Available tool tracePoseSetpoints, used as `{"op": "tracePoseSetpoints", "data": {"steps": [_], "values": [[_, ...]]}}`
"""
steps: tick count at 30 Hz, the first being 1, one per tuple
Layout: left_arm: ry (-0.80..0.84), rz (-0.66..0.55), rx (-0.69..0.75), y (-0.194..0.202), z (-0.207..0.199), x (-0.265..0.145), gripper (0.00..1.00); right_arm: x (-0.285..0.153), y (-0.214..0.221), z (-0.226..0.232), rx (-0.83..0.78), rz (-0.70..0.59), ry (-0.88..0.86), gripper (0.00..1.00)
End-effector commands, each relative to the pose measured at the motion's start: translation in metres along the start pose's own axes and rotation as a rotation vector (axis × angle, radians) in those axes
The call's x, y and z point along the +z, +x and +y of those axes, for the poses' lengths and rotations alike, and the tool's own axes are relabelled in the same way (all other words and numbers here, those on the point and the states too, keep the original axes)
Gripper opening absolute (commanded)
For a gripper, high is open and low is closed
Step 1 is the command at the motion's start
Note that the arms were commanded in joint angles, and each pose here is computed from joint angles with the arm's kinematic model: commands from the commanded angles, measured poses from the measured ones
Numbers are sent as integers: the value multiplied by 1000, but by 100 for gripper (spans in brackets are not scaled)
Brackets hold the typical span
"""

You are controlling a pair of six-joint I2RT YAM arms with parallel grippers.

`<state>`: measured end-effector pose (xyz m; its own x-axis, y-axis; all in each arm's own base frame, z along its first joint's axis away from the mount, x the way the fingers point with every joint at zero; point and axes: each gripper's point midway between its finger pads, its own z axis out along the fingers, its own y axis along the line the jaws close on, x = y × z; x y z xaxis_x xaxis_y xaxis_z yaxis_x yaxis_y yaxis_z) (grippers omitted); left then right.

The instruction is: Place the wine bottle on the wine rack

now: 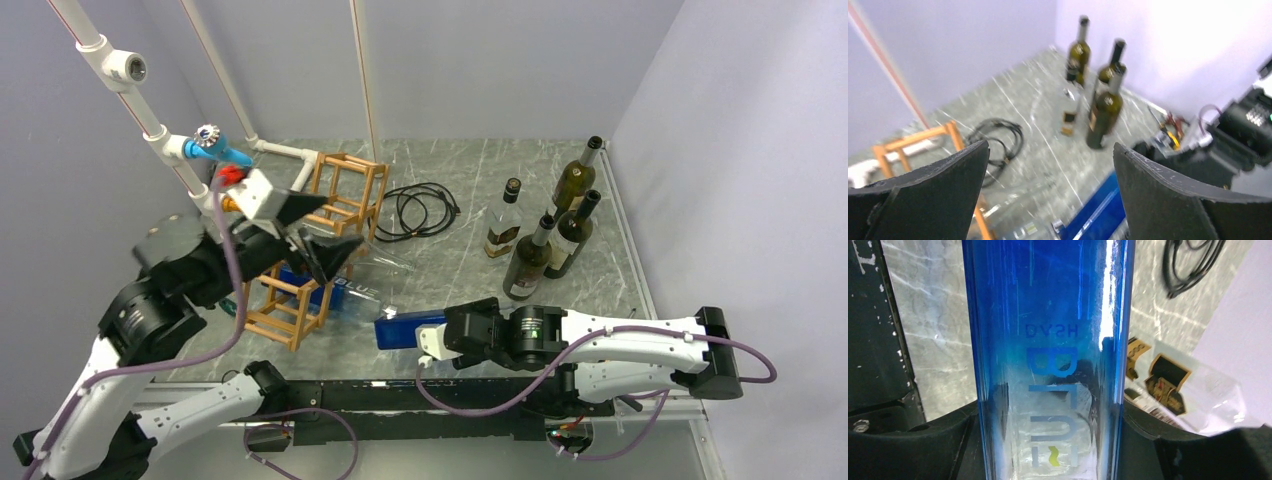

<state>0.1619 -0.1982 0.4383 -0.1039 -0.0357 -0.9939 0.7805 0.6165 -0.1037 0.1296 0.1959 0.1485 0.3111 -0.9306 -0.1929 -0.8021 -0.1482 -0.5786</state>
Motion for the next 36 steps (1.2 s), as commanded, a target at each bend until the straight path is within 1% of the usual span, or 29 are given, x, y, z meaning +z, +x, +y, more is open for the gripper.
{"op": "tracePoseSetpoints", "data": {"steps": [1,7,8,11,13,17,20,24,31,36], "values": [[-218,-230,62,-62,36,-15,99,-24,-14,-32,260,-75,149,0],[-288,-339,99,-92,47,-23,100,-32,-8,-33,397,-44,165,0],[-292,-345,131,-94,48,-22,99,-32,-6,-33,419,-34,169,0],[-290,-357,155,-99,48,-15,100,-33,-1,-30,461,-1,170,0],[-288,-343,167,-98,49,-6,100,-35,3,-29,483,8,178,0],[-275,-289,182,-85,50,11,100,-38,5,-26,528,22,165,0],[-278,-253,185,-65,54,19,100,-35,8,-19,524,31,144,0],[-323,-222,193,-39,65,25,99,-35,9,-20,527,28,153,0],[-353,-163,181,-8,74,34,98,-34,18,-23,565,46,201,0],[-341,-164,179,-3,72,35,97,-29,24,-23,580,59,211,0]]}}
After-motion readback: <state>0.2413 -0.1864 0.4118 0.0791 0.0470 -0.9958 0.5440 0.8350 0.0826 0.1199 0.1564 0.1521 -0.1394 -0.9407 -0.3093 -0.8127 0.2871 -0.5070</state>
